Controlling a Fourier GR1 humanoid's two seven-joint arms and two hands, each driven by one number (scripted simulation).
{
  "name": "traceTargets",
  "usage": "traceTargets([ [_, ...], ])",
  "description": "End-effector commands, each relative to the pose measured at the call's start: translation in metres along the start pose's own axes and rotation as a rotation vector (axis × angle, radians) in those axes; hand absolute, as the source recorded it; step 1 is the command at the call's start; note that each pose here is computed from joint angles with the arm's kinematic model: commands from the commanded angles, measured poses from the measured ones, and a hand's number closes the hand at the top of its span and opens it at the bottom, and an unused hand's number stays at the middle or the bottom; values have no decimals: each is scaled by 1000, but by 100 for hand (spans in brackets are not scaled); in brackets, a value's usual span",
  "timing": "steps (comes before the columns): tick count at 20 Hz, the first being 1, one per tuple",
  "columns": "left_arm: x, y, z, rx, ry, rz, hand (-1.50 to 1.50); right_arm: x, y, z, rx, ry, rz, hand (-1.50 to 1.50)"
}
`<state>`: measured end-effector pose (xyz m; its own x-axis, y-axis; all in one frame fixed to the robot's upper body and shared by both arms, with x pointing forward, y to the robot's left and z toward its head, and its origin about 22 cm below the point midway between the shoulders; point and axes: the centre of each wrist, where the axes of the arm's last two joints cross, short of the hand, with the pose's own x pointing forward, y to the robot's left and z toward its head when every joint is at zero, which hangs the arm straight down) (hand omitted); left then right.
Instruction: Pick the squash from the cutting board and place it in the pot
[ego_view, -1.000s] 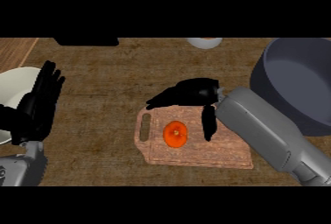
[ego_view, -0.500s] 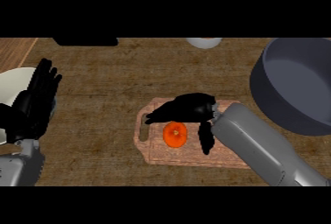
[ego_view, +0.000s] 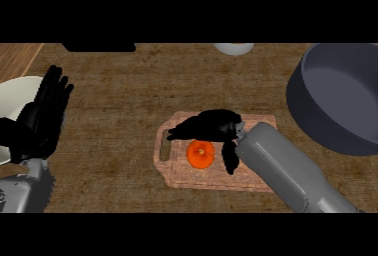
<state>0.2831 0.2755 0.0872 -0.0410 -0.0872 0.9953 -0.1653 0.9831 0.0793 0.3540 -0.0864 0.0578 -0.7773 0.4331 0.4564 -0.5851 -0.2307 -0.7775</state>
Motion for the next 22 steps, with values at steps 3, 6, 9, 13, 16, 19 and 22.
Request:
traceTargets([
  [3, -1, 4, -3, 10, 3, 7, 0, -15, 14, -2, 10, 0, 2, -150],
  [6, 1, -6, 12, 10, 6, 4, 0, -20, 31, -18, 11, 13, 2, -150],
  [9, -1, -1, 4, 0, 7, 4, 0, 0, 36, -37, 22, 55, 12, -150],
  [13, -9, -3, 5, 0, 12, 13, 0, -7, 33, -28, 11, 50, 3, -150],
  [16, -8, 14, 1, 2, -9, 4, 0, -16, 52, -28, 72, -62, 128, 150],
  [19, -6, -5, 9, -9, -11, 8, 0, -24, 32, -26, 22, -72, 126, 150],
  [22, 1, 5, -8, -15, -9, -4, 0, -22, 53, -41, 22, -87, 130, 150],
])
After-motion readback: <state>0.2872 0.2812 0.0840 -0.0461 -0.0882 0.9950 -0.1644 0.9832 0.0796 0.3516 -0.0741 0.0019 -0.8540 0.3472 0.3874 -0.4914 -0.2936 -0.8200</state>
